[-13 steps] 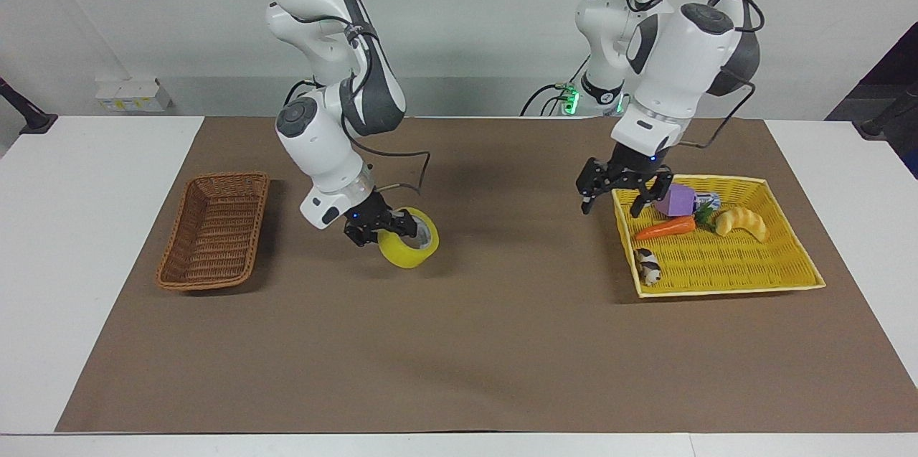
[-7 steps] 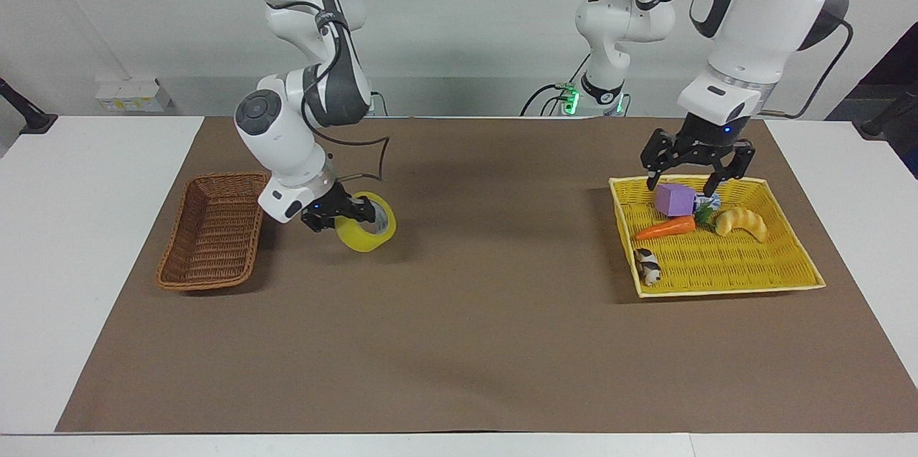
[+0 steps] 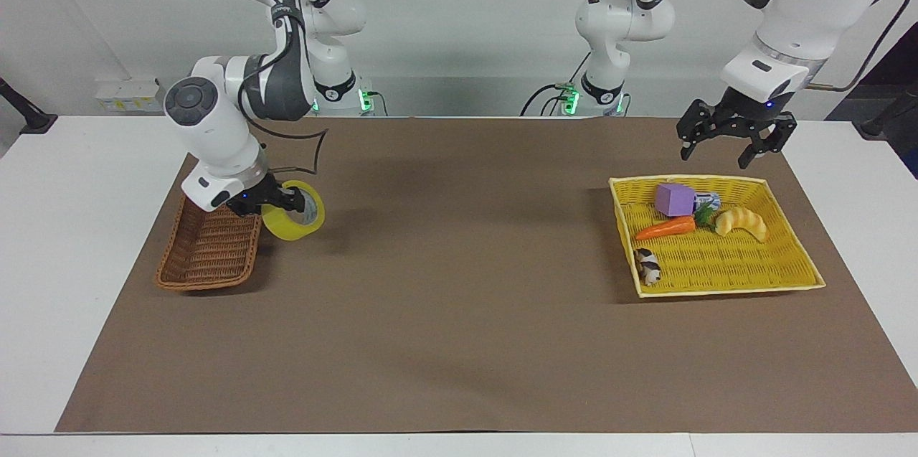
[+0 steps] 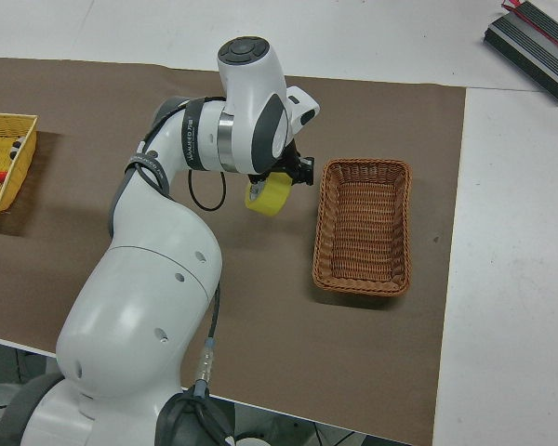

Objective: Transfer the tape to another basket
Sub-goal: 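Carry the tape to the wicker basket with the right gripper while the left gripper withdraws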

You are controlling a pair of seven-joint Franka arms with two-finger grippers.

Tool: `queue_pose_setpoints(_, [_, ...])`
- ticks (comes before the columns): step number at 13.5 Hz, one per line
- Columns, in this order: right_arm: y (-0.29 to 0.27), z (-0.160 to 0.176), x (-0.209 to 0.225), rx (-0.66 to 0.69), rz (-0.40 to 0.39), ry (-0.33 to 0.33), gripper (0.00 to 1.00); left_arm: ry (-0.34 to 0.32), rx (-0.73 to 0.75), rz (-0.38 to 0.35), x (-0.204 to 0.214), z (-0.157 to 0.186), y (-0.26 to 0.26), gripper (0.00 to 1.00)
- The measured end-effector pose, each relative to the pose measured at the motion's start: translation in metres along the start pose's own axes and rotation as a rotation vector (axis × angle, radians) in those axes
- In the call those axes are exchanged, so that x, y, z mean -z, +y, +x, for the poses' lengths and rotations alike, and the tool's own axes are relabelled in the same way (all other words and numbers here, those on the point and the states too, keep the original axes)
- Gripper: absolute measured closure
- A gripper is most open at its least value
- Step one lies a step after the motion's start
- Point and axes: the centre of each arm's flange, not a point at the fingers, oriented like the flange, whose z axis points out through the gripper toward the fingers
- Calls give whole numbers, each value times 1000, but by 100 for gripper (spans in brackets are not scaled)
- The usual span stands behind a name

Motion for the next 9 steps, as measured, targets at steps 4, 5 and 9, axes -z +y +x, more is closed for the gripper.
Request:
queue_pose_setpoints(4, [84,-17,-5,56,-8,-11,95,-37,8,-4,6,-11,-4,0])
queue_pose_setpoints(5, [101,-23,-7,56,-4,-14,95,-51,9,-5,6,-13,-4,0])
queue_pose_setpoints(9, [129,-41,-34,68,-3,-37,96,-66,9,-7,5,-17,-3,0])
